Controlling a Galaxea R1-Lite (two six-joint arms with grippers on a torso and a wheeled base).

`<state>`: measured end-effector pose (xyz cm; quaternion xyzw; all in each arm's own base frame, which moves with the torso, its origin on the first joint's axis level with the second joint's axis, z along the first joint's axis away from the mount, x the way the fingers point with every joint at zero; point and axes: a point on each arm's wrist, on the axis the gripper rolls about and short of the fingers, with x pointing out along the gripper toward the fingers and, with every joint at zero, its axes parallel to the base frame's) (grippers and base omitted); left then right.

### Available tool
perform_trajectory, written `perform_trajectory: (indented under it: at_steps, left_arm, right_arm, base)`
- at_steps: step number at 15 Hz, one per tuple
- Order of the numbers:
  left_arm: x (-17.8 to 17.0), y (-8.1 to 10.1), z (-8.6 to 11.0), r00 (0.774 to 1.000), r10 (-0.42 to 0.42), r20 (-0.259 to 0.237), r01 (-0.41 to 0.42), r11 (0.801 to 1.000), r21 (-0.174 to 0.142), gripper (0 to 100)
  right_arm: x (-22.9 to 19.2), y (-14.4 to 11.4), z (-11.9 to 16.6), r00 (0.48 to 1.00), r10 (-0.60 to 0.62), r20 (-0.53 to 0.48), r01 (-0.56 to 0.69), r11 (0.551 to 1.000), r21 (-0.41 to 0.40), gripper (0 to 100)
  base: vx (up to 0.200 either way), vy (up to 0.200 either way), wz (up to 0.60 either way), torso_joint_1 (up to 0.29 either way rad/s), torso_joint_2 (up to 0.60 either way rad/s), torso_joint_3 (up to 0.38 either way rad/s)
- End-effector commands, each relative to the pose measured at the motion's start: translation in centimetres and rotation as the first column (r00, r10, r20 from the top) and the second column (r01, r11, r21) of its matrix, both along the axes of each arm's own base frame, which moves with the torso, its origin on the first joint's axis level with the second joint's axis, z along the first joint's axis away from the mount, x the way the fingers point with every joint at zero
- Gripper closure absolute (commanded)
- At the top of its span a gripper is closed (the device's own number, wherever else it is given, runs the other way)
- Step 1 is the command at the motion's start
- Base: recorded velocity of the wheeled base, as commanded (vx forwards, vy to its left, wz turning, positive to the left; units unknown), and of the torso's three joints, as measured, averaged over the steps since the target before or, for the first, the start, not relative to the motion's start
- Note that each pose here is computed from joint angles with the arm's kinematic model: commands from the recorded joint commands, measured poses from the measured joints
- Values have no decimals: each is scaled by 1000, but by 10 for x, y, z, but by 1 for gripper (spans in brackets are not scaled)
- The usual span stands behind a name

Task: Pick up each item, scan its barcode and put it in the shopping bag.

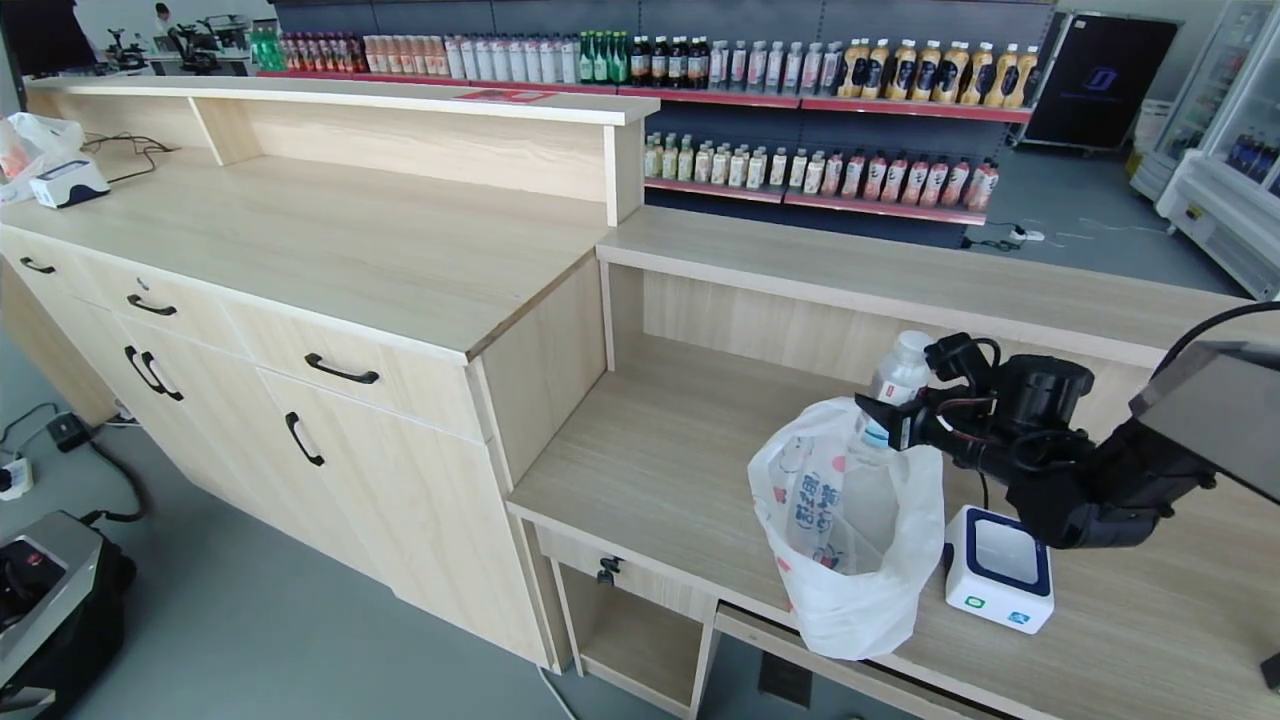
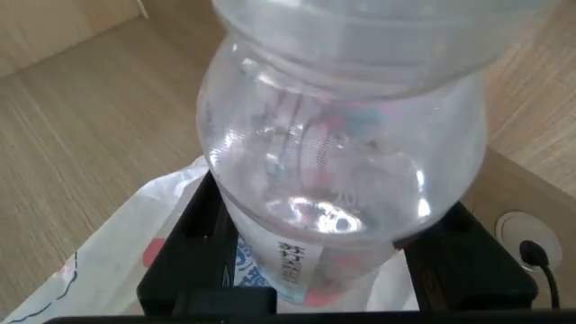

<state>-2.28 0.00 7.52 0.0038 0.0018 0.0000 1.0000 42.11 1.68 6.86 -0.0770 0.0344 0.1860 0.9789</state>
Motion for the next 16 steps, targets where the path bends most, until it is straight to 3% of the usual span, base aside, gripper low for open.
perform_trajectory:
  at_steps: [1, 8, 16]
  left_arm:
    - [0, 0, 0, 1000, 0, 1, 0, 1000, 0, 0]
    - [0, 0, 0, 1000, 0, 1, 0, 1000, 0, 0]
    - [0, 0, 0, 1000, 0, 1, 0, 1000, 0, 0]
  right_arm:
    - [11, 12, -36, 999, 31, -32, -32, 999, -14, 100]
    - [25, 15, -71, 999, 38, -38, -38, 999, -15, 100]
    - [26, 14, -83, 998, 36, -59, -38, 999, -31, 100]
  base:
    - [0, 0, 0, 0, 0, 0]
    - [0, 0, 0, 0, 0, 0]
    - [0, 0, 0, 0, 0, 0]
